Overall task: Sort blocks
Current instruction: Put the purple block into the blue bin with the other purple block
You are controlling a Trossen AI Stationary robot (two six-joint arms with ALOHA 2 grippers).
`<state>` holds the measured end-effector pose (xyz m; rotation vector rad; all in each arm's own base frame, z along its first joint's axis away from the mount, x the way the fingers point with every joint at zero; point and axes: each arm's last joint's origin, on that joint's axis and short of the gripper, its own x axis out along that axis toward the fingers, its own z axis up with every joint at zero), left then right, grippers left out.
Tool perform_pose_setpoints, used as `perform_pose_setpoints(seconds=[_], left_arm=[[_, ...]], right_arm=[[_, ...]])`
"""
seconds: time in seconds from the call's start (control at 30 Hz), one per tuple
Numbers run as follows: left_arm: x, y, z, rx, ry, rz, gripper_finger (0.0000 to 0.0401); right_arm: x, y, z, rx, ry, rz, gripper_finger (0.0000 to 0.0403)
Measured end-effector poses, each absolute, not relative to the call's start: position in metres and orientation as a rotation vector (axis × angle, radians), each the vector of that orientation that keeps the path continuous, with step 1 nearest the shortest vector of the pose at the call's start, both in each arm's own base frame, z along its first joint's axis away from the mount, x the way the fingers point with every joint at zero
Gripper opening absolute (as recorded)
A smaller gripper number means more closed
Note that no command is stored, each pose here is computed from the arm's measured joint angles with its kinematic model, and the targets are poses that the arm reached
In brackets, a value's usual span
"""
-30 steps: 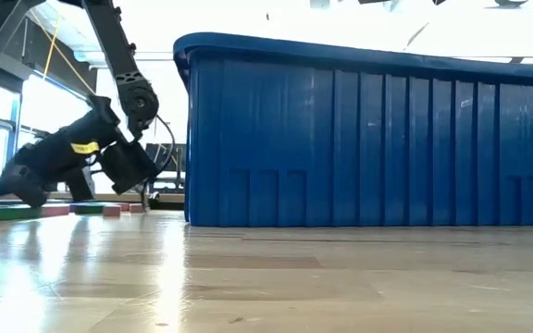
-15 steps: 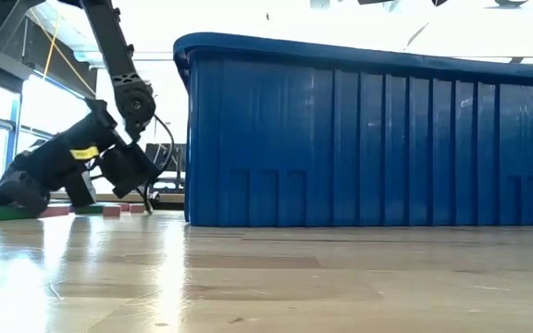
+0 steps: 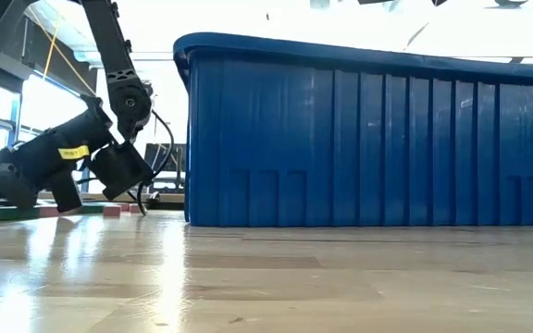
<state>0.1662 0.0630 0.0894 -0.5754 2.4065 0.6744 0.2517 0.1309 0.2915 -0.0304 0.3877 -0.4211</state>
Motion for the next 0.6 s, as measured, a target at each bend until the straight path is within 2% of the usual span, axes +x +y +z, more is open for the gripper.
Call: perform_pose_setpoints(seconds=[0.6], left_arm=[[0.192,0.015,0.092,-0.572,2.358,0.579,0.0]], right_arm=[[0.252,0.131,0.291,-0.035,0.389,-0.42,0.0169]])
